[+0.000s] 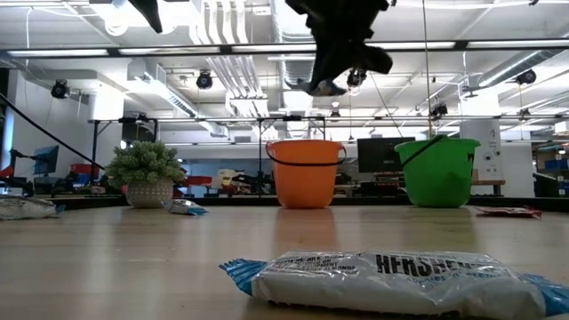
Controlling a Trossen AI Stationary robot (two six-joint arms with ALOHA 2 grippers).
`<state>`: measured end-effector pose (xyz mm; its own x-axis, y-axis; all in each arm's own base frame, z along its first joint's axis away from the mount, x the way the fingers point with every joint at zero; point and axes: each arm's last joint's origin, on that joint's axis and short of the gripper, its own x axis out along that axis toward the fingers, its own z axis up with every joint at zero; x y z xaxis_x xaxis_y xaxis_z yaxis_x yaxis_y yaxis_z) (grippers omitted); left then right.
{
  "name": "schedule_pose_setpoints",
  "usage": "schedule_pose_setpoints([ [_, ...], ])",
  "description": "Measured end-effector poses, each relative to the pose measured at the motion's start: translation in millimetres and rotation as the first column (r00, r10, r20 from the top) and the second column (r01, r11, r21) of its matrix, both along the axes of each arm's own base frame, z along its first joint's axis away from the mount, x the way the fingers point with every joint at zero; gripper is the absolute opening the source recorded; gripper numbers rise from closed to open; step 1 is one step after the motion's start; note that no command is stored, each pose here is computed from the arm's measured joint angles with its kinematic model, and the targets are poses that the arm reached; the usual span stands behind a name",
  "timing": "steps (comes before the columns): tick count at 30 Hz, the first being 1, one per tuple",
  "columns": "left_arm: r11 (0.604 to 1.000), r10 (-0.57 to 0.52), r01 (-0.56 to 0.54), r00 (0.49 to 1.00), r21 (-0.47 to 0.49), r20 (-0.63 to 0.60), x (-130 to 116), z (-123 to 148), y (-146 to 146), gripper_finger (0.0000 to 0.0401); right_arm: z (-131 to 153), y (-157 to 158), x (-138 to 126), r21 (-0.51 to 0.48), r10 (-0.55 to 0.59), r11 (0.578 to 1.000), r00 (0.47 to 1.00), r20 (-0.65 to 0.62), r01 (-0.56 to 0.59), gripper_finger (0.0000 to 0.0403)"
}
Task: Organize candy in baskets
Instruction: Put the white chocolate into the orange bucket
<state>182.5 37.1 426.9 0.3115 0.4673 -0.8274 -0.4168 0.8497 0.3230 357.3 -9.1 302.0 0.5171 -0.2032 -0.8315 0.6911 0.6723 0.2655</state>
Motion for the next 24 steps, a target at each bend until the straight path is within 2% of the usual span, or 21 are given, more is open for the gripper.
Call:
schedule_pose_setpoints([
  [6,1.0,0.004,-0.004,1.0,-0.002,-0.006,10,-4,1,0.0178,26,-21,-23,-0.08,0.026,0.996,1.0,0.017,-0.024,0.0008],
  [12,1.0,0.011,-0.012,0.999,0.009,0.048,35,-9,5,0.0178,41,-51,-38,-0.167,0.048,0.985,0.999,0.02,-0.044,0.0008],
  [15,0.991,0.072,-0.072,0.997,0.109,0.005,46,-16,9,0.0178,43,-69,-44,-0.21,0.058,0.976,0.998,-0.004,-0.058,0.0009],
  [19,0.935,0.209,-0.178,0.976,0.306,-0.07,51,-24,16,0.0178,43,-94,-51,-0.252,0.066,0.965,0.997,-0.041,-0.074,0.0009],
  [24,0.925,0.223,-0.187,0.972,0.332,-0.072,50,-24,17,0.0178,44,-125,-63,-0.262,0.065,0.962,0.996,-0.057,-0.077,0.0009],
])
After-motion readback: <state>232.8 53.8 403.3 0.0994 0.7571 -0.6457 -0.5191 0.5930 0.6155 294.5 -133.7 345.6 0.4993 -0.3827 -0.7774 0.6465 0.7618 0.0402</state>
